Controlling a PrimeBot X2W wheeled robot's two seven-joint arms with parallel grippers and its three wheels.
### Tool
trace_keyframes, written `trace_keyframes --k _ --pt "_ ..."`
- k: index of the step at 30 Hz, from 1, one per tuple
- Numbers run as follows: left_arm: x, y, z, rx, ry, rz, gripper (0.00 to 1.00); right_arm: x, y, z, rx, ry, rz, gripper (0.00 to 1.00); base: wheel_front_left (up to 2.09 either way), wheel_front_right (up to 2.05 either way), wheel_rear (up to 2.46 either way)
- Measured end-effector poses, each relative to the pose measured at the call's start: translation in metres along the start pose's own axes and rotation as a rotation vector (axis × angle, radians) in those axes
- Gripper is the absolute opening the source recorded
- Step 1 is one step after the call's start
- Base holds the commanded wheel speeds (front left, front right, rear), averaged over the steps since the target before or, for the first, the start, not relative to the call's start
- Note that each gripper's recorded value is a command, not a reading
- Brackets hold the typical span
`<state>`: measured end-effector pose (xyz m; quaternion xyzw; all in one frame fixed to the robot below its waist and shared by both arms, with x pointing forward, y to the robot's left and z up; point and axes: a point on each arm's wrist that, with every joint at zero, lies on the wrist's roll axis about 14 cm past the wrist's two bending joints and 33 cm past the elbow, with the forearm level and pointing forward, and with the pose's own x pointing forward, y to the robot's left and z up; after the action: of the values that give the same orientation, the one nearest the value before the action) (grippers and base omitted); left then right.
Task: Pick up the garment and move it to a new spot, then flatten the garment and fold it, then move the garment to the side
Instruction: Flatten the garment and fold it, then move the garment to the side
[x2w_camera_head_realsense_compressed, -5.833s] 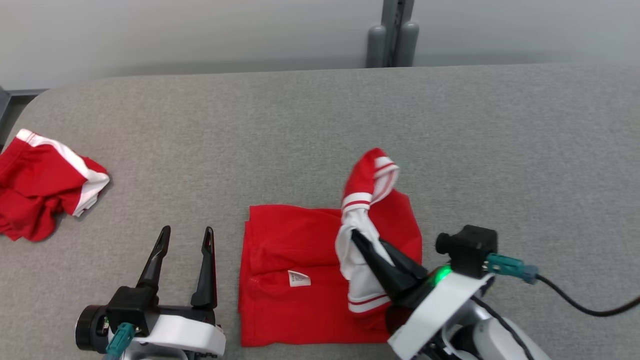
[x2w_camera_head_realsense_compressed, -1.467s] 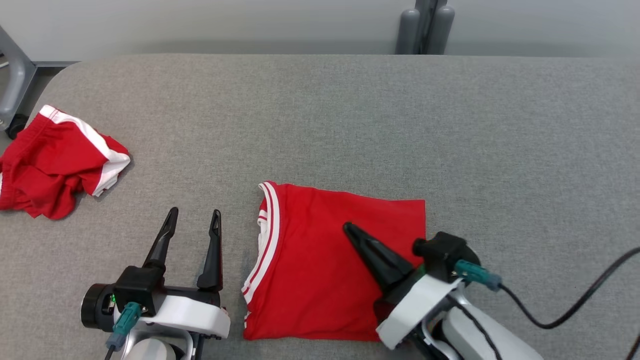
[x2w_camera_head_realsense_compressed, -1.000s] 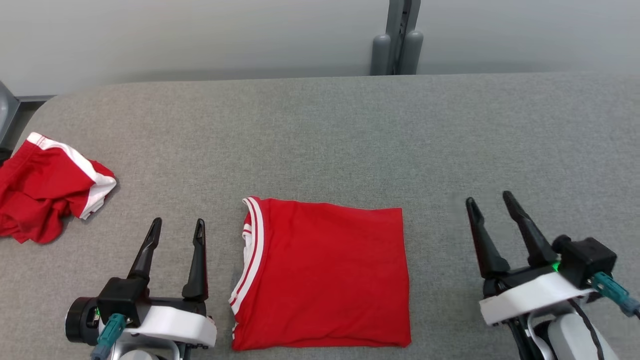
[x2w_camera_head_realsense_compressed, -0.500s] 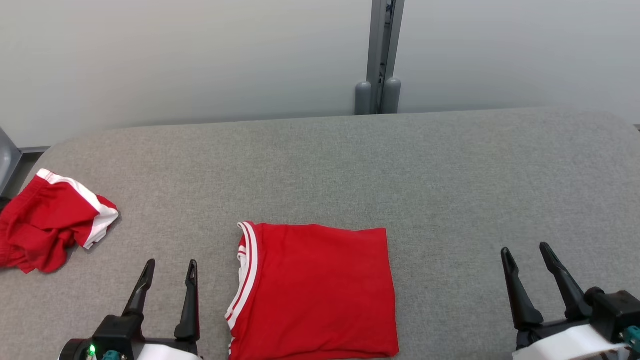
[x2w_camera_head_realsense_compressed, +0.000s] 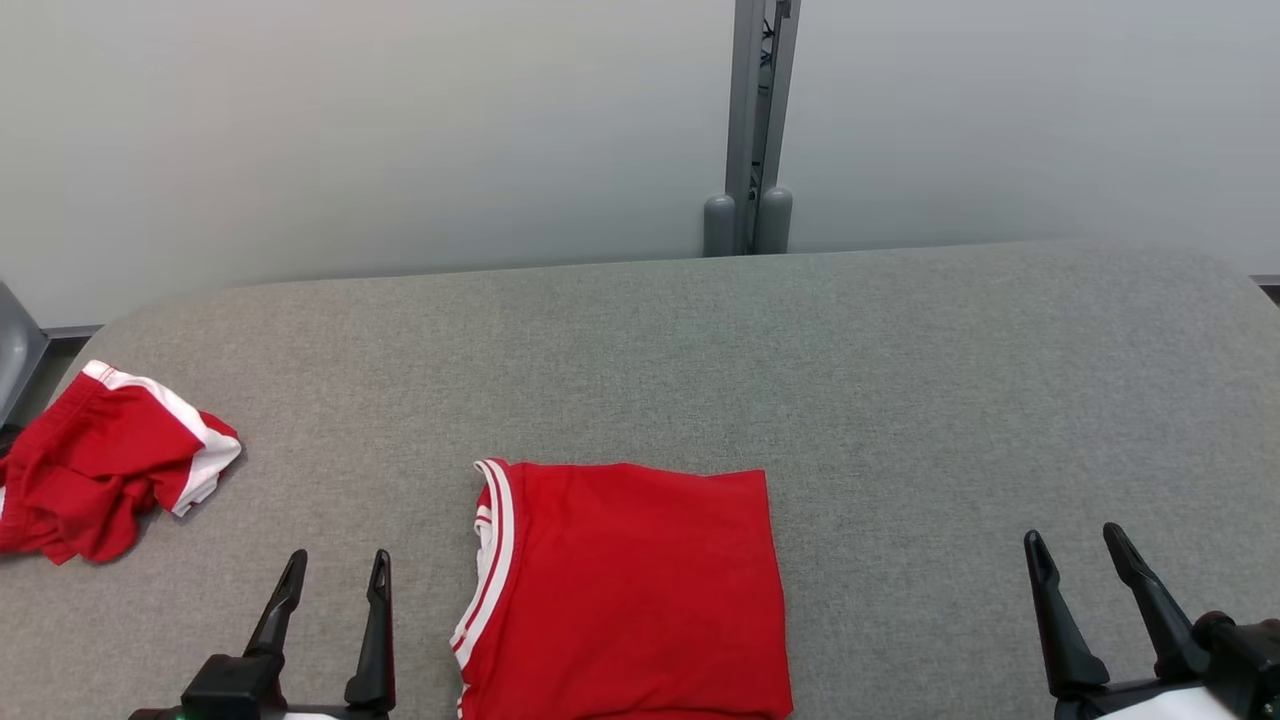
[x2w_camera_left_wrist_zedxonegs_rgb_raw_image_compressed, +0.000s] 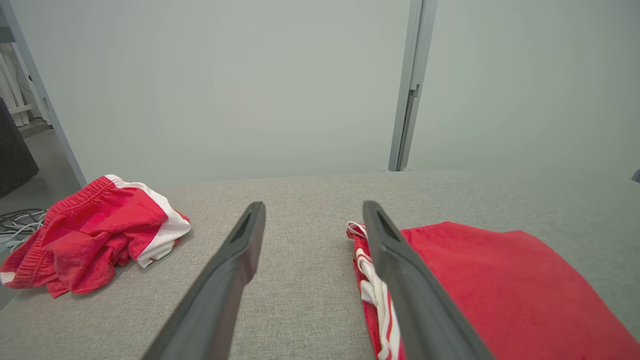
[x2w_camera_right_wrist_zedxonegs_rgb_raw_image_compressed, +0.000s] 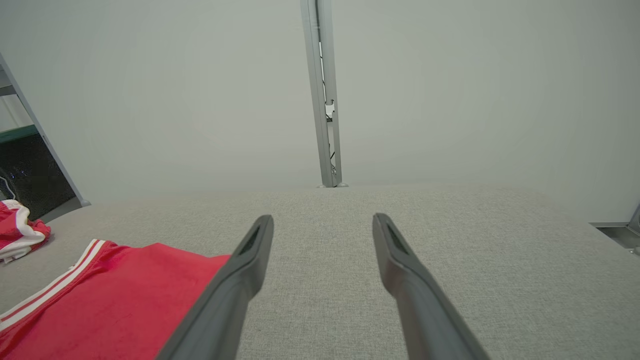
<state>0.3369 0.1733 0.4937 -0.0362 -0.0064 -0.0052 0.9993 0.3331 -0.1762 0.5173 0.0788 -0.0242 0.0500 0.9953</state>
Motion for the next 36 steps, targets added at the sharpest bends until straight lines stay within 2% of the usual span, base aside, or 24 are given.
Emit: trace_keyframes --k 27,32,36 --pt "-0.003 0.006 -0.007 -0.005 0.033 0.017 1.00 0.006 0.007 -0.006 0.010 0.017 0.017 1.00 0.00 0.00 0.00" --pt "0.005 0.006 -0.002 -0.007 0.017 0.015 1.00 0.022 0.024 -0.027 0.043 0.076 0.075 1.00 0.00 0.00 0.00" --pt "0.014 0.008 0.001 -0.004 0.004 0.021 1.00 0.038 0.049 -0.062 0.075 0.180 0.151 1.00 0.00 0.00 0.00"
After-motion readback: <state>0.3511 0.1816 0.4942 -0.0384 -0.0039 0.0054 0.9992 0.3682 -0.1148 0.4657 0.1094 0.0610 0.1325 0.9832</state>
